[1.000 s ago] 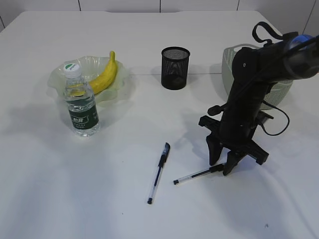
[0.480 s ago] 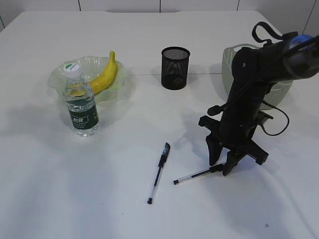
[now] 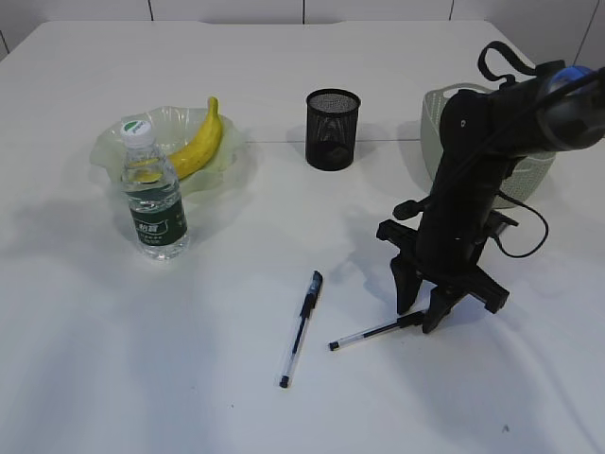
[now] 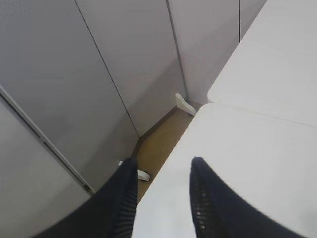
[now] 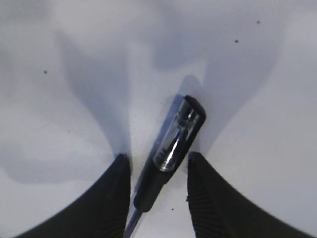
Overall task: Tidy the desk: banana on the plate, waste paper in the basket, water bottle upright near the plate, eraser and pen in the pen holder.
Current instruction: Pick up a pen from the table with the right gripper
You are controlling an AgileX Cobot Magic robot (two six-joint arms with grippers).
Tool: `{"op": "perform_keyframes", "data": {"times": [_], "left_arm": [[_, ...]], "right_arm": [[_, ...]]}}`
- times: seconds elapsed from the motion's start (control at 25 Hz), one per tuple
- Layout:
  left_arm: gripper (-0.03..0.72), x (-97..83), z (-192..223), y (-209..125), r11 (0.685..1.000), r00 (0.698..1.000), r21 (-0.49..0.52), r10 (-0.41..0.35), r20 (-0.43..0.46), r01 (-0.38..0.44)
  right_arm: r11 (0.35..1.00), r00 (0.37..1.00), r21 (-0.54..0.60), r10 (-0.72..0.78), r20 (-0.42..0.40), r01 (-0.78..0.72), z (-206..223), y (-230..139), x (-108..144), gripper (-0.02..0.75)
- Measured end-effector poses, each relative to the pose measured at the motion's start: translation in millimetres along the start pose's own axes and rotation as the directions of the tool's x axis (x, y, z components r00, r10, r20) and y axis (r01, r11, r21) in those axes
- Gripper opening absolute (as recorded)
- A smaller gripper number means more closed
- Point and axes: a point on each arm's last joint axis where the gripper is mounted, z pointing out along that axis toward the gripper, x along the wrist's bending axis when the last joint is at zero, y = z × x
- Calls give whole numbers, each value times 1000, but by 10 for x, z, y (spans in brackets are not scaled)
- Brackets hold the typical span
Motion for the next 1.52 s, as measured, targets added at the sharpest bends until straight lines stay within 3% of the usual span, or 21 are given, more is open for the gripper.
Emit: {"op": "perform_keyframes", "data": {"times": [0.36,1.28,1.52], "left_arm": [[244,0,0,0,1000,1000,0,0,0,0],[244,0,0,0,1000,1000,0,0,0,0],[244,0,0,0,1000,1000,0,0,0,0]], "right_arm": [[1000,999,-26,-6,-43,5,-24,32,76,297],[999,999,-39,-14,-45,13,-26,42,93,296],[999,999,-42,-16,-43,14,-26,45,92,221]]}}
